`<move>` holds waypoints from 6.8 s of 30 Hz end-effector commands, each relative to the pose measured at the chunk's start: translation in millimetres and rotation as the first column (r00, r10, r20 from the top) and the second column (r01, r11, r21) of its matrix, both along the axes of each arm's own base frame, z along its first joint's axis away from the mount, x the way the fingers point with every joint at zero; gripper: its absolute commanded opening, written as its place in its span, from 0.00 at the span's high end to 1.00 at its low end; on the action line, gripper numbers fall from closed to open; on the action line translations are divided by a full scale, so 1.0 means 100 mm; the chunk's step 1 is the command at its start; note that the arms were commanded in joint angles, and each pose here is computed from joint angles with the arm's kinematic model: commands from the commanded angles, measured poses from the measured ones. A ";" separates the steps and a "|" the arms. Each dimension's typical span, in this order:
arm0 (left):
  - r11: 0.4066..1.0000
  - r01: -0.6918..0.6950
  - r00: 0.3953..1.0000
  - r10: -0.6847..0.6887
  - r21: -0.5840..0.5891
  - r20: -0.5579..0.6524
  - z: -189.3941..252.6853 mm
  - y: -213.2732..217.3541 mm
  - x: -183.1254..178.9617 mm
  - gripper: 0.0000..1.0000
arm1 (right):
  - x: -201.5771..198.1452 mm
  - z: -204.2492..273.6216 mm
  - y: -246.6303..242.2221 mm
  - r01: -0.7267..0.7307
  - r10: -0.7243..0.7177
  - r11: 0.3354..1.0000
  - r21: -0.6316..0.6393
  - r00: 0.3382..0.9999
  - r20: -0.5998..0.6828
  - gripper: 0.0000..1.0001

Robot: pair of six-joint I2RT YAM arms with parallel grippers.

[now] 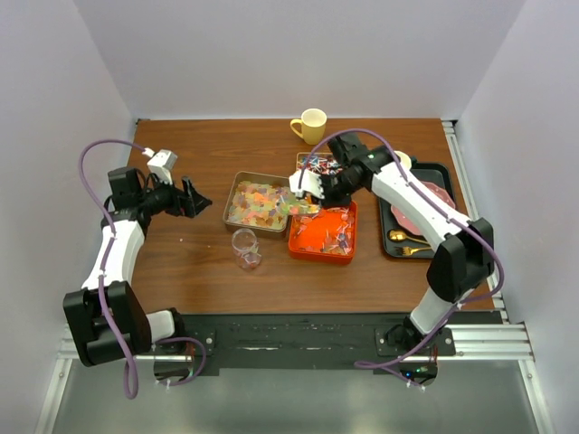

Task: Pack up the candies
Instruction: Place the fake candies in the packing bottle, then move the storage box to the center of the board, then adjust the spatula.

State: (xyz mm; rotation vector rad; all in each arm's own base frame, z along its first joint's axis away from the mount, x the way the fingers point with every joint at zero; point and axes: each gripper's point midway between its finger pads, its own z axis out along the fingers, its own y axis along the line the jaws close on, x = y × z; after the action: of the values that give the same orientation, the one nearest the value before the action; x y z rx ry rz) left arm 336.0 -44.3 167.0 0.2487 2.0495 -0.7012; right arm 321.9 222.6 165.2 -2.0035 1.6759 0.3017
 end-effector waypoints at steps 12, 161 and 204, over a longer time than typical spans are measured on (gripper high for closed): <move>0.978 -0.176 0.981 0.165 0.111 0.098 0.21 0.31 -0.02 0.06 | -0.20 0.42 0.51 -0.156 0.168 0.964 -0.215 0.985 0.037 1.00; 0.738 0.433 0.826 -0.555 -0.517 -0.101 0.20 -1.56 0.08 0.62 | 0.28 0.30 0.96 0.155 -0.144 0.987 -0.029 0.961 0.236 1.00; 0.651 0.469 0.769 -0.633 -0.597 -0.086 0.15 -1.57 0.08 1.00 | -0.04 0.52 0.76 0.075 -0.023 0.953 0.294 0.984 -0.177 0.72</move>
State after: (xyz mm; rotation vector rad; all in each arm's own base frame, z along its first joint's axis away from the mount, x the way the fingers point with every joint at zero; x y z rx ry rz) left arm 339.8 -202.2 168.5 0.4143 1.9820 -1.7764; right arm 314.7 298.1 205.4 -1.7325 1.7105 0.7123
